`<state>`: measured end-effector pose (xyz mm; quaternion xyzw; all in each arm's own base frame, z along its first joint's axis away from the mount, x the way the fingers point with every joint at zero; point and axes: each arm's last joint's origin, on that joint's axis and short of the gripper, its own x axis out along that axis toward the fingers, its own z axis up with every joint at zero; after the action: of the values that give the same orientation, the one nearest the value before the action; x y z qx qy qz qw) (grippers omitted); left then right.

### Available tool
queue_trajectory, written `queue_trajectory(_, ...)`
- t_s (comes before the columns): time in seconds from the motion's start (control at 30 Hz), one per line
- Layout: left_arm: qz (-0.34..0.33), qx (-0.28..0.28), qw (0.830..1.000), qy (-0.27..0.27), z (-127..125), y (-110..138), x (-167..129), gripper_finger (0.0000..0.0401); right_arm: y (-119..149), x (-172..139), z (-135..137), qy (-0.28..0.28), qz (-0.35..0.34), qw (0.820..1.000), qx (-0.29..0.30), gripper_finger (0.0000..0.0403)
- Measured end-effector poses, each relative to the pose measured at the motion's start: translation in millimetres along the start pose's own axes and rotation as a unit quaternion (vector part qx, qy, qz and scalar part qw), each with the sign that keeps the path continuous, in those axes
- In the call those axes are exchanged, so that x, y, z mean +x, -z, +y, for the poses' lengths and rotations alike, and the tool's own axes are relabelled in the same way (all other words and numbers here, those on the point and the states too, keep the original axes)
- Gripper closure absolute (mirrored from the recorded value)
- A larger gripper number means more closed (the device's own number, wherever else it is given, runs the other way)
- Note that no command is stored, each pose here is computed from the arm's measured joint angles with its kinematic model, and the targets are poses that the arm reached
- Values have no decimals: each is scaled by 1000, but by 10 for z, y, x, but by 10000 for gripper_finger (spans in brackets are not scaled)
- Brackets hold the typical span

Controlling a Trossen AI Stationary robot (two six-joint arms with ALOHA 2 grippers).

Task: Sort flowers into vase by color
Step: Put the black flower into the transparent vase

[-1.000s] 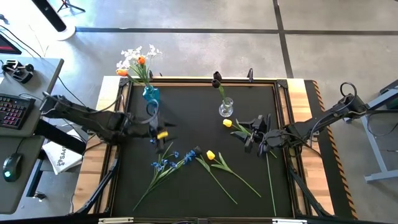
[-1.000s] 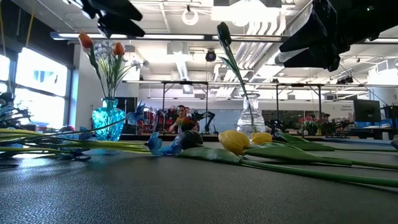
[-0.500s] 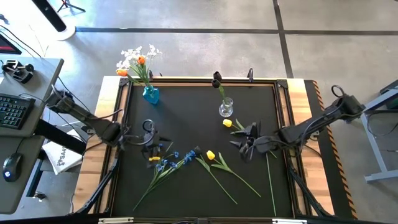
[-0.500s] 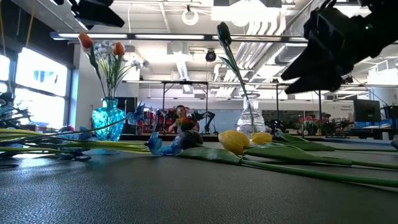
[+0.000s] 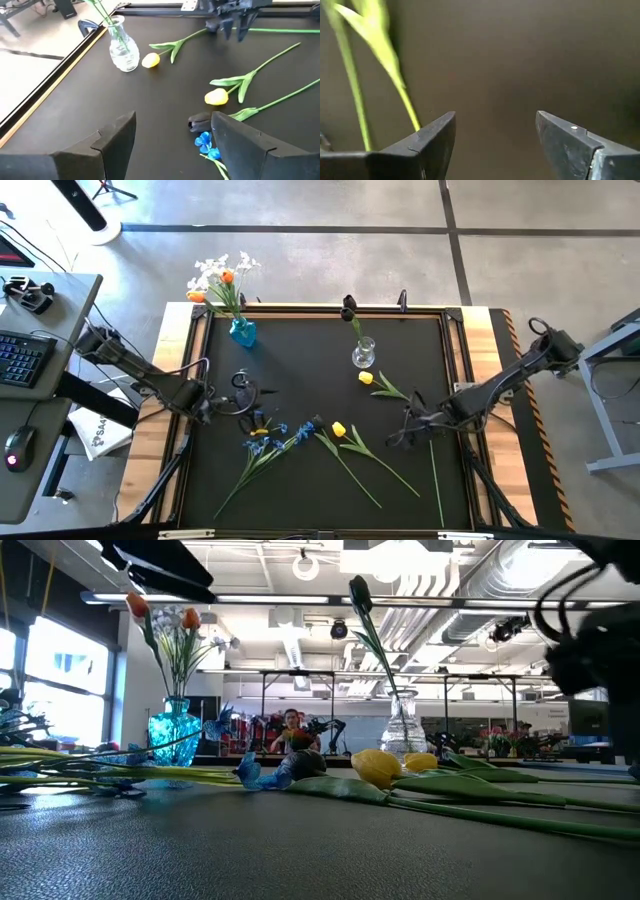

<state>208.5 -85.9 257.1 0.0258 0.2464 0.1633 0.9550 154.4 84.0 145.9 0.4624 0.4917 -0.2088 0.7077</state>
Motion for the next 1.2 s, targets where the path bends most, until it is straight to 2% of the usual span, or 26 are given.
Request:
queue_trajectory(0.13, 9, 4, 1000, -9, -4, 19, 63, 153, 108, -19, -37, 27, 37, 999, 27, 133)
queue_trajectory(0.3, 18, 6, 1000, -18, 8, 33, 123, 153, 168, -281, 157, 65, 46, 997, 1, 133)
queue_trajectory(0.47, 25, 7, 999, -19, 14, 44, 157, 153, 156, -741, 260, 170, -12, 985, 8, 133)
queue_trajectory(0.57, 28, 9, 999, -20, 17, 48, 155, 153, 144, -854, 225, 212, -38, 976, 31, 133)
queue_trajectory(0.77, 34, 14, 999, -21, 21, 61, 154, 153, 180, -656, 94, 249, -16, 966, 66, 133)
queue_trajectory(0.93, 33, 13, 999, -21, 21, 60, 154, 153, 238, -332, 60, 225, 38, 972, 61, 142)
queue_trajectory(1.0, 33, 13, 999, -21, 21, 60, 154, 153, 252, -232, 59, 220, 42, 973, 52, 159)
queue_trajectory(1.2, 33, 13, 999, -21, 20, 59, 154, 153, 267, -77, -16, 262, 40, 963, 51, 244)
